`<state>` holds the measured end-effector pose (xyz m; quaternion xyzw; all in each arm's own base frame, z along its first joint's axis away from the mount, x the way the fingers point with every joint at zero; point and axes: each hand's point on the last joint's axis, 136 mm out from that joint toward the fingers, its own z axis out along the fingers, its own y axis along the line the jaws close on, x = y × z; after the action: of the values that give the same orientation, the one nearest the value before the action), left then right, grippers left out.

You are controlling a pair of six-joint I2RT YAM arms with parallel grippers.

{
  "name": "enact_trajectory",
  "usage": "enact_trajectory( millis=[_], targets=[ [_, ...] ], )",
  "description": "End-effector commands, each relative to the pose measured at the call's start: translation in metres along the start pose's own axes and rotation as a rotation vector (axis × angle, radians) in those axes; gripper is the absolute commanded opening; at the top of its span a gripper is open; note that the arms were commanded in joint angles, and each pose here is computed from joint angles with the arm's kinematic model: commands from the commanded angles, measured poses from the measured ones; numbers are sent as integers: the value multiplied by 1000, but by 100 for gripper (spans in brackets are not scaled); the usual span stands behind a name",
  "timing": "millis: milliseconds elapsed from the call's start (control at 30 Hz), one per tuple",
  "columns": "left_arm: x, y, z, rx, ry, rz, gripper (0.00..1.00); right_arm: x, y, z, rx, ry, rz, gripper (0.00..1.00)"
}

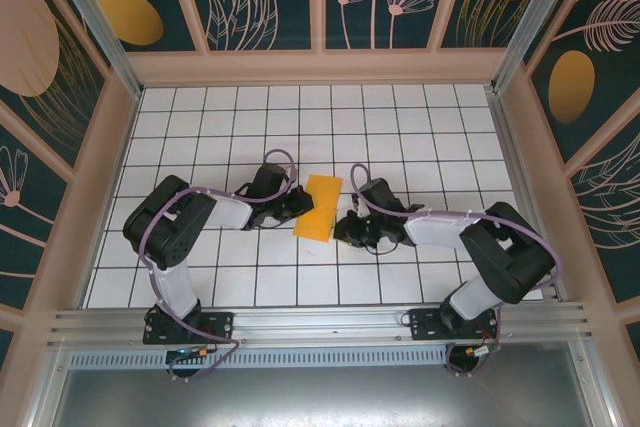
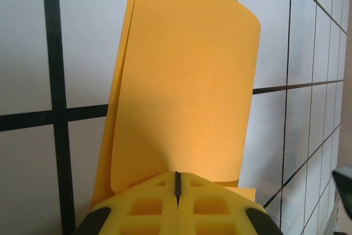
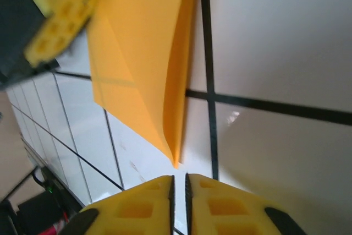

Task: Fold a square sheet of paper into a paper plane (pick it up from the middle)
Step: Fold the triangle a second time at the center of the table.

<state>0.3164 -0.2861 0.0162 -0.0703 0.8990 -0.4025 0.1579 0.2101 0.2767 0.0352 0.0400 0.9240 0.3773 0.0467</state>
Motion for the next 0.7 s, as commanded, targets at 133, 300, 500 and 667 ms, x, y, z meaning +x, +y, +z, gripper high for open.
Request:
enact_trajectory(
  millis=[133, 300, 500, 667],
  targets=[
    [12, 22, -1, -69, 23, -41, 0, -41, 15, 0, -8, -110, 76, 35],
    [10, 18, 0, -57, 23, -39, 0, -56, 14, 15, 1, -107, 106, 38],
    [6, 8, -2, -19, 11, -31, 3, -59, 10, 28, -4, -93, 139, 38],
    [0, -4, -3, 21, -5, -18, 7, -63, 20, 23, -67, -126, 128, 33]
  ],
)
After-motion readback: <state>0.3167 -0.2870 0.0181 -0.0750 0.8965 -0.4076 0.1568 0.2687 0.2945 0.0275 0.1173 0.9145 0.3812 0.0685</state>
